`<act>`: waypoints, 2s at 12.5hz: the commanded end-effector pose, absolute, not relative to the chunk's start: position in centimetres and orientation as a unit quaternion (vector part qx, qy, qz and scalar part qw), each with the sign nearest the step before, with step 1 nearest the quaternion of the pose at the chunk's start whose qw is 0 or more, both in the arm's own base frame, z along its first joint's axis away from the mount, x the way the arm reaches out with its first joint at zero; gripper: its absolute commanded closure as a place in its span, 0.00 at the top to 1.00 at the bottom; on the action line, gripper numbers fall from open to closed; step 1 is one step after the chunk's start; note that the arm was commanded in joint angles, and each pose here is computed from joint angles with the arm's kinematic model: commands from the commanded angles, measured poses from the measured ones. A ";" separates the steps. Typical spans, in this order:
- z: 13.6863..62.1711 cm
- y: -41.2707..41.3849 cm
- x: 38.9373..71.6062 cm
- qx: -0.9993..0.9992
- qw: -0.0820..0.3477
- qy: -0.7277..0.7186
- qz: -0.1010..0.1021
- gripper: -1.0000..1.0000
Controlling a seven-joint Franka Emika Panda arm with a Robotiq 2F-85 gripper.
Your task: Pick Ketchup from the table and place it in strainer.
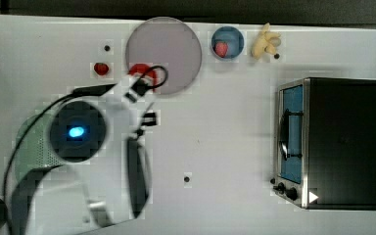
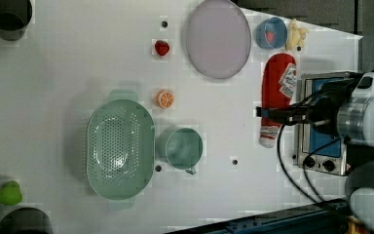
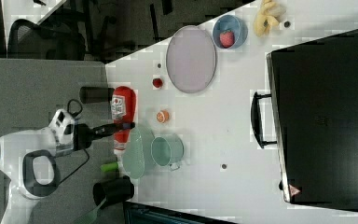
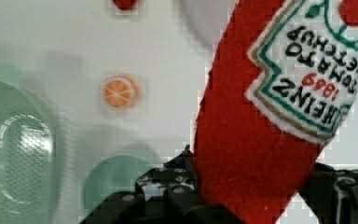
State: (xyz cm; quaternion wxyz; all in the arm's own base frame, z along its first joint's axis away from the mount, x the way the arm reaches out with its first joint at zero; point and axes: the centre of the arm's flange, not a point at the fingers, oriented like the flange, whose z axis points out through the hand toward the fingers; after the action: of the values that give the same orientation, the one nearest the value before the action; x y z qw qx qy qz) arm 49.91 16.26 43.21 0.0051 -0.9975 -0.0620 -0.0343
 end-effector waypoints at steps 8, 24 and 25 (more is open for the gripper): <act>36.5 35.5 42.3 -0.993 0.064 0.098 -0.004 0.63; 37.3 27.1 46.6 -0.978 0.010 0.207 0.009 1.00; 39.1 24.3 47.5 -0.972 0.001 0.235 -0.004 1.00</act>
State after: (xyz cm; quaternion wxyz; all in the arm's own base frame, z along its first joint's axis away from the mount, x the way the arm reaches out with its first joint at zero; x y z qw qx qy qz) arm 44.55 28.19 36.29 -0.0108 -0.9858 0.1658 0.0244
